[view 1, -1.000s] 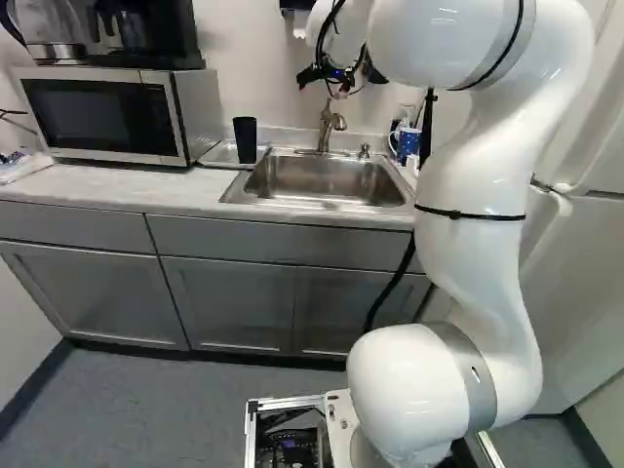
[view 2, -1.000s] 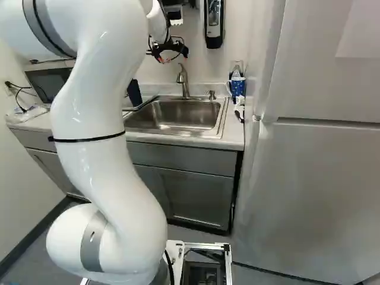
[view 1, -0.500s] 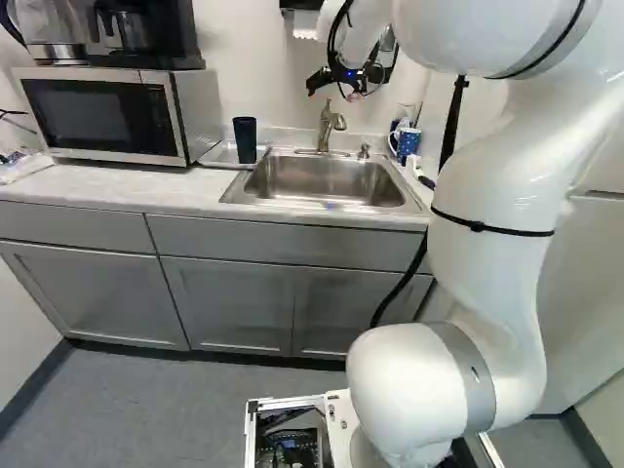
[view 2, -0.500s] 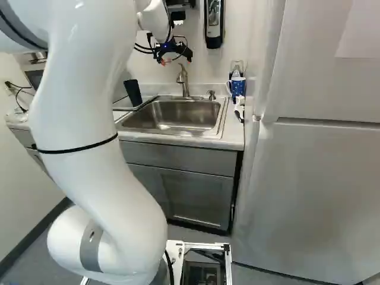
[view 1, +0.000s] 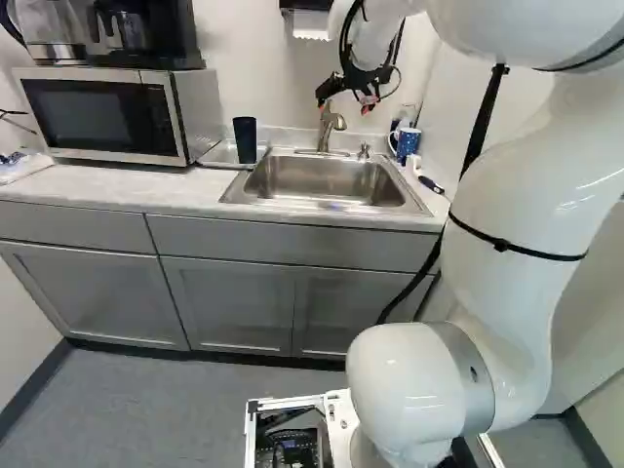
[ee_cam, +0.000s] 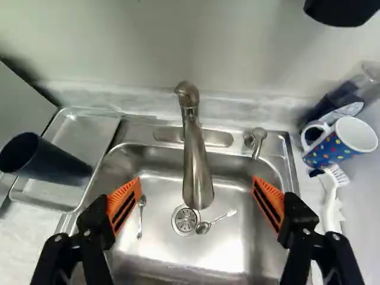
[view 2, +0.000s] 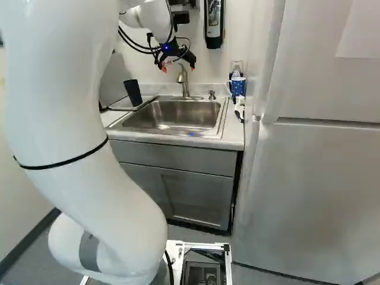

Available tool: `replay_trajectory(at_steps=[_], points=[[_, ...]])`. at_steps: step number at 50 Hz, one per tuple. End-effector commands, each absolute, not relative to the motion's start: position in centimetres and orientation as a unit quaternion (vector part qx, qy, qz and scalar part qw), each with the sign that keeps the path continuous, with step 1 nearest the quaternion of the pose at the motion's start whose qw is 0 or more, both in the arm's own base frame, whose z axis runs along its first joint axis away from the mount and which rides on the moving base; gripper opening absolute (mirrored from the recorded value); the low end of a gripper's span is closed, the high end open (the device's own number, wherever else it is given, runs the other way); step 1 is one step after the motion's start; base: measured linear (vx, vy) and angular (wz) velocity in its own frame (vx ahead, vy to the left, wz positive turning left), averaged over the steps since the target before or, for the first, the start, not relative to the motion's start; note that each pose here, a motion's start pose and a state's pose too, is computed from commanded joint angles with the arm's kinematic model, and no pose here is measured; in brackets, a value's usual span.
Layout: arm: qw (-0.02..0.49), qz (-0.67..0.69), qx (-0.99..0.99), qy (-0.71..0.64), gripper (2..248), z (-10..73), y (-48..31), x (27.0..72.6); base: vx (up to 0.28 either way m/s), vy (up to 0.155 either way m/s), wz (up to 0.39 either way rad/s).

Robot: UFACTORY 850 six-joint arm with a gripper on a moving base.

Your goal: Rinse the cup and place it in the tray

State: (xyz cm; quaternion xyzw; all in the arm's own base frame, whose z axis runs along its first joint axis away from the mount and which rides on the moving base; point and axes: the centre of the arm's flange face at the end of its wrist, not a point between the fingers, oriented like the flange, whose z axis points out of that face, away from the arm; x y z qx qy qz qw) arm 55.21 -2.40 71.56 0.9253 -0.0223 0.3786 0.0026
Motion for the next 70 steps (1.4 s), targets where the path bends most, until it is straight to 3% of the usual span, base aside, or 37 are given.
replay_trajectory(at_steps=[27,41,70], points=[[-0.001,0.247,0.969,-0.027,247,70.1,-2.5,47.7,0.0,0.0,0.0],[-0.004,0.241,0.97,-0.03,247,70.0,-2.4,44.6,0.0,0.0,0.0],[-0.004,0.241,0.97,-0.03,247,70.0,-2.4,44.4,0.0,0.0,0.0]])
